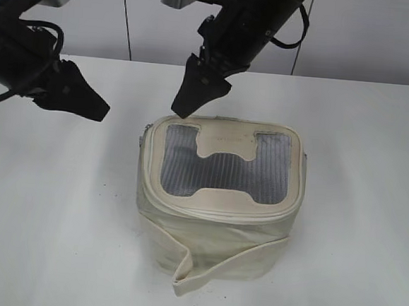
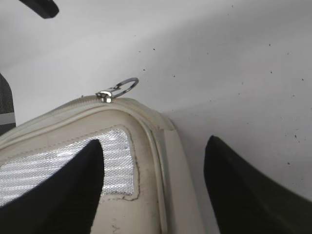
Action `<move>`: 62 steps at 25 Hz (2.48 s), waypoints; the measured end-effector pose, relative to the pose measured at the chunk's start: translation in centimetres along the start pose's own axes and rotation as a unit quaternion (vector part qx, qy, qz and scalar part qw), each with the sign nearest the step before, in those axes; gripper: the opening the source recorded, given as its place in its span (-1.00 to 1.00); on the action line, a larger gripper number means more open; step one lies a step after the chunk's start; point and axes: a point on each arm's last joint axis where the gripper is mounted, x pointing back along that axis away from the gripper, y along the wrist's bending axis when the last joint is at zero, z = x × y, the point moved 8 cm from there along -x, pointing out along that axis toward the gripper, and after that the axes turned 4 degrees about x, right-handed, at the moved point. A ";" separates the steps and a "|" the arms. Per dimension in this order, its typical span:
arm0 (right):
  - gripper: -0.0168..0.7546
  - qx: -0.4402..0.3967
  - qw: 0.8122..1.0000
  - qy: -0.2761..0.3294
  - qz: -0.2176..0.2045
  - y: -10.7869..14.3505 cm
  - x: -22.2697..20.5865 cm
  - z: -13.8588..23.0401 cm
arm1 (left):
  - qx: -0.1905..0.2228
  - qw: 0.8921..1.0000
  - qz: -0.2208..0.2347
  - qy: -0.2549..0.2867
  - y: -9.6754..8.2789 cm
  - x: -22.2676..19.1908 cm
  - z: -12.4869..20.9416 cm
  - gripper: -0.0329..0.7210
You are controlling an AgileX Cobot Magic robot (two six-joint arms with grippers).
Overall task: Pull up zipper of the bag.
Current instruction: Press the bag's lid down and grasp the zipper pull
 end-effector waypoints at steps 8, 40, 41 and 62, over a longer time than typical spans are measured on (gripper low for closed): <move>0.26 -0.011 1.000 0.016 -0.012 -0.6 -1.9 1.1 | 0.006 1.000 0.003 0.010 0.3 -0.7 0.4 -0.09; -0.82 -0.043 0.998 0.024 -0.032 -0.2 -2.7 1.5 | -0.190 0.979 -0.064 0.033 -1.0 -2.8 -0.3 0.52; -0.82 -0.043 0.998 0.024 -0.032 -0.2 -2.7 1.5 | -0.197 0.978 -0.070 0.029 -1.0 -2.8 -0.5 0.54; -0.83 -0.045 0.998 0.024 -0.032 -0.2 -2.7 1.5 | -0.260 0.962 -0.066 0.059 -0.2 -6.7 0.5 0.58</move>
